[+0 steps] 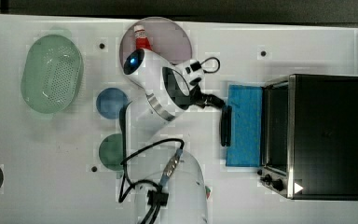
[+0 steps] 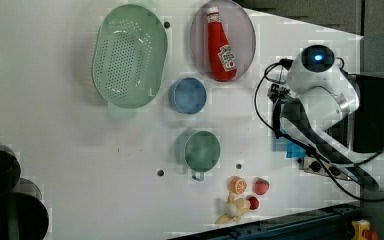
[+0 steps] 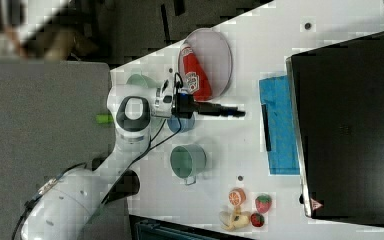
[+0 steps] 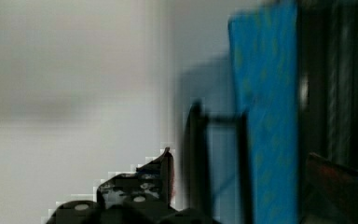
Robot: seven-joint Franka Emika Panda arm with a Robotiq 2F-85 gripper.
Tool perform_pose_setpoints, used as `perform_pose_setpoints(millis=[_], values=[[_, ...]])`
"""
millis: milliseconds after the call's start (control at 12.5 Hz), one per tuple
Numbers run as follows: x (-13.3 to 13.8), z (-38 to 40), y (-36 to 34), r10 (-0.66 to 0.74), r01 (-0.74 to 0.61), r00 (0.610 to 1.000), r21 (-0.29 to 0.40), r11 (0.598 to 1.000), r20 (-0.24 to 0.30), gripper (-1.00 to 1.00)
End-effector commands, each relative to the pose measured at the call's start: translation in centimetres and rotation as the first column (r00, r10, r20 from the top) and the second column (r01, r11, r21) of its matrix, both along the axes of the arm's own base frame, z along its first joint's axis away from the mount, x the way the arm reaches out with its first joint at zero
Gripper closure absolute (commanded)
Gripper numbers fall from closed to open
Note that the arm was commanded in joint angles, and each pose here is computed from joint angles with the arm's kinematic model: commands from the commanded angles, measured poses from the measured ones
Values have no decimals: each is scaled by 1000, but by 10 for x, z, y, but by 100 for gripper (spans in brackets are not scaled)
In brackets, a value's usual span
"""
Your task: Flap close oven.
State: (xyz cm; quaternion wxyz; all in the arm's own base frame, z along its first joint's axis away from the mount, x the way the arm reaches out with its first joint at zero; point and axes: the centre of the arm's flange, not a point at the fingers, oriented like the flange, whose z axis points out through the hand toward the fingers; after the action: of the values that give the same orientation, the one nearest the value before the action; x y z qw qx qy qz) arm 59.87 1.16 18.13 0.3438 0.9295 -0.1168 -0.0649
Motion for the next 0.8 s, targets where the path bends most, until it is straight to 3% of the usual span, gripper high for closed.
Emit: perform_pose_setpoints(millis=[80, 400, 640, 720, 800], values=[[27, -2, -8, 117, -116, 993, -67, 991, 6, -100], [25, -57, -12, 171, -181, 983, -182, 967, -69, -100], [22, -86, -18, 139, -165, 985, -326, 931, -100, -100], [24, -94, -17, 153, -181, 983, -356, 917, -104, -91], [26, -101, -18, 167, -198, 979, -378, 904, -114, -68]])
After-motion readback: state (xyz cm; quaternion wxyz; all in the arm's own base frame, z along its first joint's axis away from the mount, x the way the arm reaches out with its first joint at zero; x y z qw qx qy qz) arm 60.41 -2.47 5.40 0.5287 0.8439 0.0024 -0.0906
